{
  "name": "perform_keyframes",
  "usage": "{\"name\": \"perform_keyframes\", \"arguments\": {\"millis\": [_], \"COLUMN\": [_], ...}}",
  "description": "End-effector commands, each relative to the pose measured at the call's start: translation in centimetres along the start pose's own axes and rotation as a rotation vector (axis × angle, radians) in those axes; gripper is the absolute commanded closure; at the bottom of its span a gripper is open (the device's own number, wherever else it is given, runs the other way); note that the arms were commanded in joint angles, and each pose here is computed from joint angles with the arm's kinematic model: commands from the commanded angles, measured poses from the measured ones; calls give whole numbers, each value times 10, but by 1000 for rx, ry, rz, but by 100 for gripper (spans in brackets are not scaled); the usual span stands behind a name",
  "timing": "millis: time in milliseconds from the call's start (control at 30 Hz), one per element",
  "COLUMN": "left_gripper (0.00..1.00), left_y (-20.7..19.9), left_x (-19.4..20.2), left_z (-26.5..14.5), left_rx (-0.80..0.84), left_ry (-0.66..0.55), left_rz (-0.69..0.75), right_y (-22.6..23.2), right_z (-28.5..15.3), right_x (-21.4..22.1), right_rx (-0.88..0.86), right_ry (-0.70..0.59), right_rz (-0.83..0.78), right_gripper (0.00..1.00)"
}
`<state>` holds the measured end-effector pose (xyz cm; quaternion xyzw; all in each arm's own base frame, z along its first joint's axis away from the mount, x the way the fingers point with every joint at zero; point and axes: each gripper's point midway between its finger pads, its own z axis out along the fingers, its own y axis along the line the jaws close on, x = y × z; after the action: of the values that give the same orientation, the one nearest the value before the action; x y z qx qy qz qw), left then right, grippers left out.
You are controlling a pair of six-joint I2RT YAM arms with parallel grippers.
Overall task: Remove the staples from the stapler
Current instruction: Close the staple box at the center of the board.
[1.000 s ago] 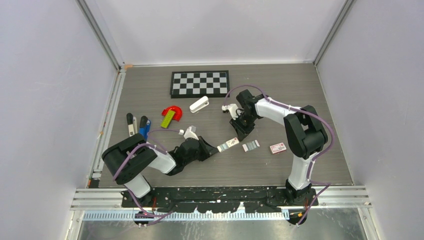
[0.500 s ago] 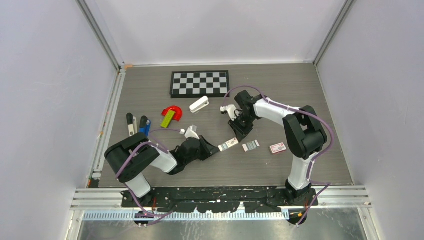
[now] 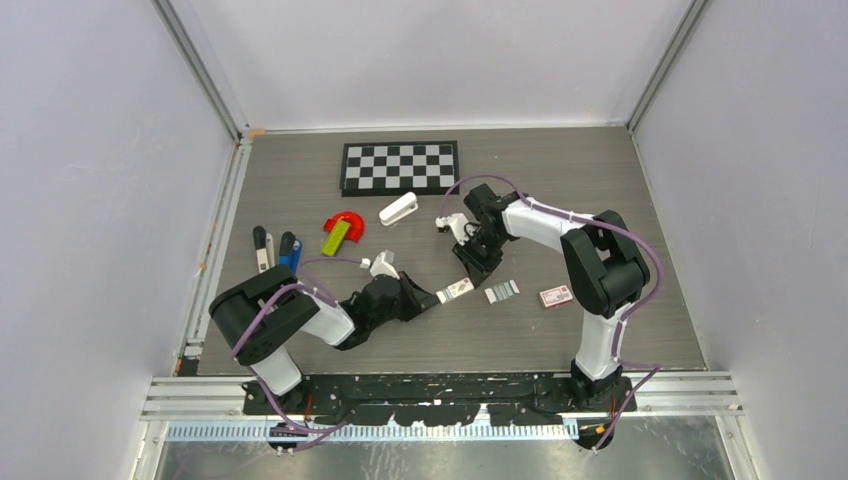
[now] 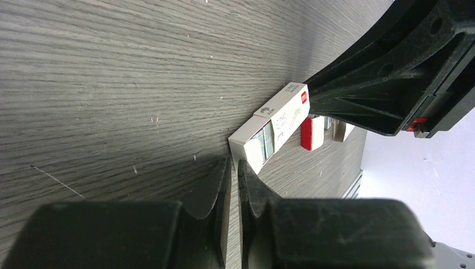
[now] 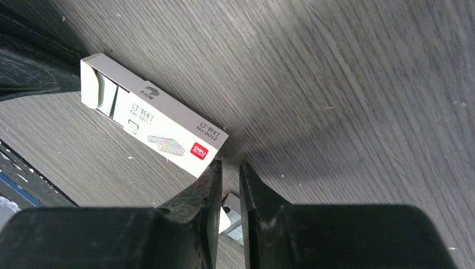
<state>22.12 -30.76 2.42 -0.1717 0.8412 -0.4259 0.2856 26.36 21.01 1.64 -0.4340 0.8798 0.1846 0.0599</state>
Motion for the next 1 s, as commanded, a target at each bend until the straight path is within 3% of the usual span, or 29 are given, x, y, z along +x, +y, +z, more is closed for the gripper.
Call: {"name": "perform_keyframes", "arguments": {"millis": [0, 467, 767, 967], "left_gripper": [89, 89, 79, 77], "left_y": [-23, -25, -20, -27], "left_x": [-4, -4, -5, -4], "left_z": [3, 1, -14, -14], "left_rx": [77, 86, 92, 110], "left_ry": [-11, -11, -17, -8], "left_rz": [3, 8, 0, 5], "right_y": [4, 7, 1, 0], "right_z": [-2, 1, 2, 3], "right_x": [-14, -15, -14, -13], "right_rx": [-7, -2, 33, 33], "right_ry": [-28, -20, -6, -3], "right_rz": [-20, -25, -19, -18], "right_gripper": [77, 76, 76, 76]}}
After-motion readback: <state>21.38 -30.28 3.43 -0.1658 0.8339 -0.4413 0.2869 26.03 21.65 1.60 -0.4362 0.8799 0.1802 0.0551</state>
